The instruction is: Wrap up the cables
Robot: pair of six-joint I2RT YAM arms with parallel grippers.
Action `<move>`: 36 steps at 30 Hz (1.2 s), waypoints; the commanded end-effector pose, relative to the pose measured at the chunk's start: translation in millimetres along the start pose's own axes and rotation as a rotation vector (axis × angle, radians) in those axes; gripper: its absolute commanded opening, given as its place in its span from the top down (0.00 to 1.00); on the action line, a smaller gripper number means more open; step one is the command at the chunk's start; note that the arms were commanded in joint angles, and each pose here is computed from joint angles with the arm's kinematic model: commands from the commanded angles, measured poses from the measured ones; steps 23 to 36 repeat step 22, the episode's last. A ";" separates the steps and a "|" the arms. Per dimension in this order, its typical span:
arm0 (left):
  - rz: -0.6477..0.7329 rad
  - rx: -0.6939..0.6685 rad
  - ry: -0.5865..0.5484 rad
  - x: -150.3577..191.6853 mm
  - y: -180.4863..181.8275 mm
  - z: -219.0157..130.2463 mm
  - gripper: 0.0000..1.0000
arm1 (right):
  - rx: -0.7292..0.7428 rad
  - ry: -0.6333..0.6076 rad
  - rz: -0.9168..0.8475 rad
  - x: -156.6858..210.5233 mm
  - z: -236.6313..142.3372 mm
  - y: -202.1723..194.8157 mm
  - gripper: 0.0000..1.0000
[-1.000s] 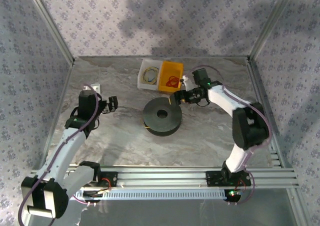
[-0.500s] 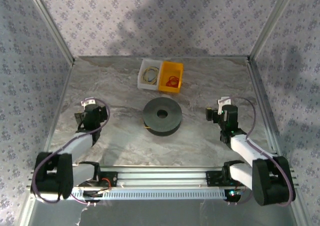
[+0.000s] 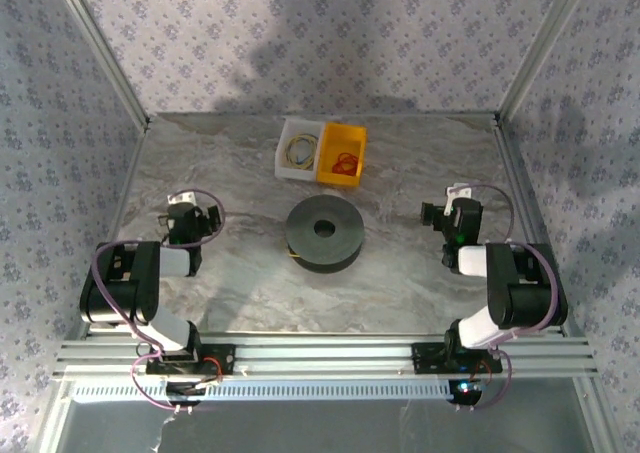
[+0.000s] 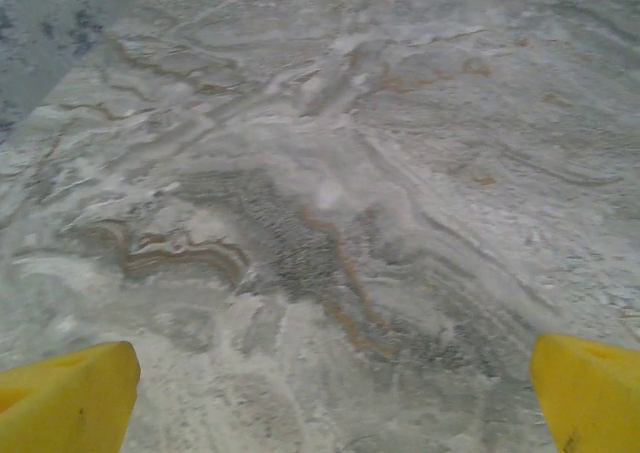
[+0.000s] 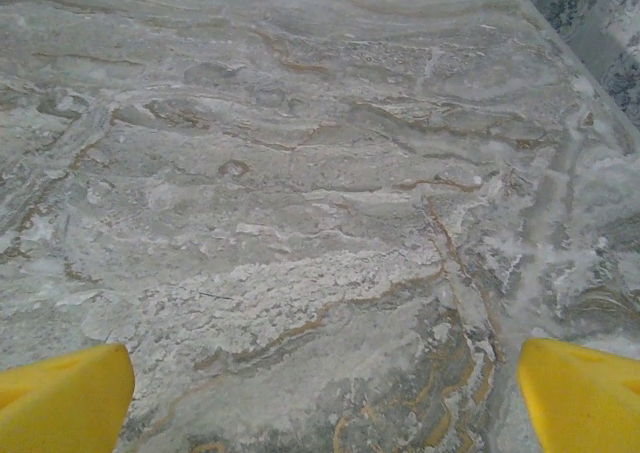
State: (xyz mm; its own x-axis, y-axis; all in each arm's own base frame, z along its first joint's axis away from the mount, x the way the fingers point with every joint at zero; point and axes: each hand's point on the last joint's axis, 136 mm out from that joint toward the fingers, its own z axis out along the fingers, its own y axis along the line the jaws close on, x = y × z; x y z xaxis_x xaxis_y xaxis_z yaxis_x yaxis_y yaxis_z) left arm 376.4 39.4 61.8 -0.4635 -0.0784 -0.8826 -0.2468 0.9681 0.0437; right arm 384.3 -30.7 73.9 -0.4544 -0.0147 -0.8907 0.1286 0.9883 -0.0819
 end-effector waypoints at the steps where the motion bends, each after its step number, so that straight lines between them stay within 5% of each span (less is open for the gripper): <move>1: -0.011 0.053 -0.125 -33.7 -8.7 -1.3 0.00 | -0.032 -0.054 0.021 -10.8 0.0 4.3 0.00; 36: -0.008 0.051 -0.123 -33.5 -8.7 -1.4 0.00 | -0.068 -0.056 0.010 -11.8 0.0 9.5 0.00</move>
